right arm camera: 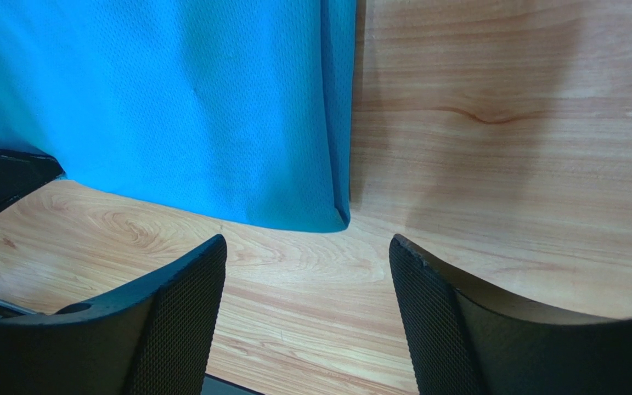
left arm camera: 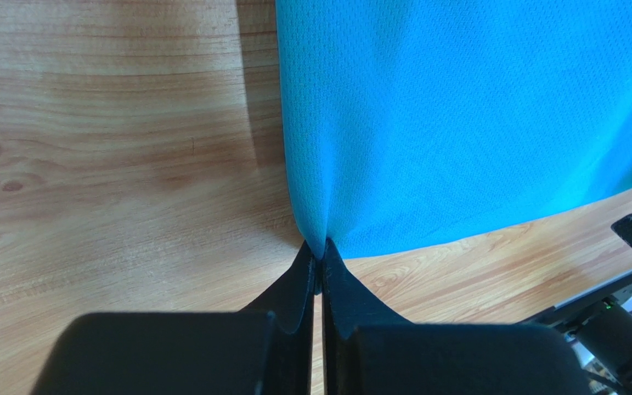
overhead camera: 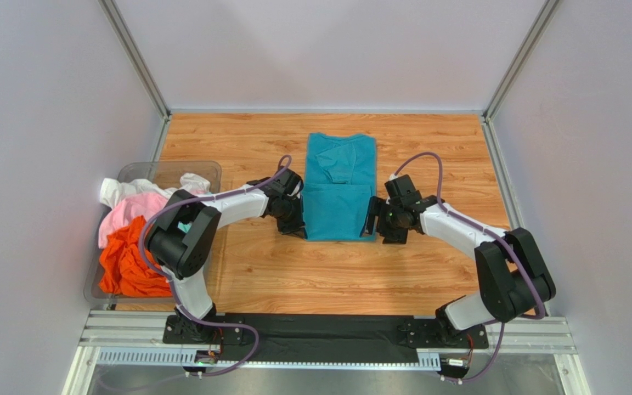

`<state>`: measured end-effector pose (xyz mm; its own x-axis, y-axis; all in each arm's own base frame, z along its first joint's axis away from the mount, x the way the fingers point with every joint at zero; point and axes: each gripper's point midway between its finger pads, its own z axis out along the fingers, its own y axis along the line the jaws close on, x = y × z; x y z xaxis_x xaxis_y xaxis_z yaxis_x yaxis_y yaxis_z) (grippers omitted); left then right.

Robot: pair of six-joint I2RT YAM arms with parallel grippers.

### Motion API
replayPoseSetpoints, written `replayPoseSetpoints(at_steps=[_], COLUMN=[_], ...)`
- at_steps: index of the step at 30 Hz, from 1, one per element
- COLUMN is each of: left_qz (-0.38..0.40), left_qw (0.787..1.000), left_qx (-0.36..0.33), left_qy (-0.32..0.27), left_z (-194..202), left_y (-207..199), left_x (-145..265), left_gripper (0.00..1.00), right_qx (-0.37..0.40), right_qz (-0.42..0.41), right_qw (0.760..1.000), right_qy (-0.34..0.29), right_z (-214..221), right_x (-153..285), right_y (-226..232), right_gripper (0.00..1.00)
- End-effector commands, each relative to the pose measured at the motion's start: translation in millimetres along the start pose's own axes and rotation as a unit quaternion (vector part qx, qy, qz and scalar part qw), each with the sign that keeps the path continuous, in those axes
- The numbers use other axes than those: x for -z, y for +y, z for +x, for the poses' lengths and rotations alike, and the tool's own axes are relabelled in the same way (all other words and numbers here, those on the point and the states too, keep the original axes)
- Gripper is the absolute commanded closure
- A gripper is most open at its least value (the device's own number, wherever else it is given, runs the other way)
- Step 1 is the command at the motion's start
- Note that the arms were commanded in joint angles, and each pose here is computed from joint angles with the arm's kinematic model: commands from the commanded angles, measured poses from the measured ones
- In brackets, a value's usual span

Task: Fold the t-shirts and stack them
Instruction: Fold the tshirt

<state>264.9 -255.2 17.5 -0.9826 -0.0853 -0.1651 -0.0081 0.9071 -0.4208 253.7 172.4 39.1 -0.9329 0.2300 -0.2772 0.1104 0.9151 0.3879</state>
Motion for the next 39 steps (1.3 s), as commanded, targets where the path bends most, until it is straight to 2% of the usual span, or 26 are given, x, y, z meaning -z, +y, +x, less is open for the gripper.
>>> replayPoseSetpoints(at_steps=[1,7,8,12,15,18,19,21,22,30,39], left_qz=[-0.003,-0.006,-0.006,-0.009,-0.007,-0.006,-0.004,-0.008,-0.009,-0.016,-0.007], left_qw=[1.000,1.000,1.000,1.000,1.000,1.000,1.000,1.000,1.000,1.000,1.000], left_qx=[0.000,0.002,0.003,0.005,0.009,0.009,0.008,0.011,0.012,0.005,-0.008], left_qy=[0.005,0.004,0.003,0.008,0.011,0.007,0.004,0.007,0.008,0.017,0.030], left_z=[3.8,6.4,6.4,9.1,11.6,13.4,13.0,16.5,18.5,60.1,125.2], left_y=[4.3,6.7,7.1,9.7,10.0,10.6,9.9,13.1,13.9,19.1,27.1], left_x=[-4.5,-3.2,-3.5,-5.9,-5.6,-3.6,-2.3,-3.1,-3.0,12.0,46.6], left_gripper=[1.00,1.00,1.00,1.00,1.00,1.00,1.00,1.00,1.00,1.00,1.00], right_qx=[0.002,-0.005,-0.006,-0.007,-0.010,-0.014,-0.013,-0.014,-0.015,0.001,0.038], right_qz=[-0.023,-0.015,-0.015,-0.002,0.004,0.002,0.003,0.005,-0.004,-0.028,-0.065], right_qw=[0.999,0.999,0.999,1.000,1.000,1.000,1.000,1.000,1.000,1.000,0.995], right_qy=[-0.034,-0.031,-0.035,-0.029,-0.015,-0.008,-0.007,-0.001,0.000,0.002,0.070], right_z=[-24.6,-24.8,-26.6,-24.6,-16.1,-9.0,-7.2,-1.9,-0.9,34.5,114.0], right_x=[0.3,-6.9,-7.5,-14.1,-19.6,-23.3,-24.8,-27.2,-26.9,-1.0,44.0], right_y=[18.5,15.4,15.7,10.1,5.0,0.4,-0.6,-4.4,-2.1,-2.7,-3.9], right_gripper=[0.28,0.30,0.35,0.39,0.59,0.68,0.79,0.89,0.98,1.00,1.00])
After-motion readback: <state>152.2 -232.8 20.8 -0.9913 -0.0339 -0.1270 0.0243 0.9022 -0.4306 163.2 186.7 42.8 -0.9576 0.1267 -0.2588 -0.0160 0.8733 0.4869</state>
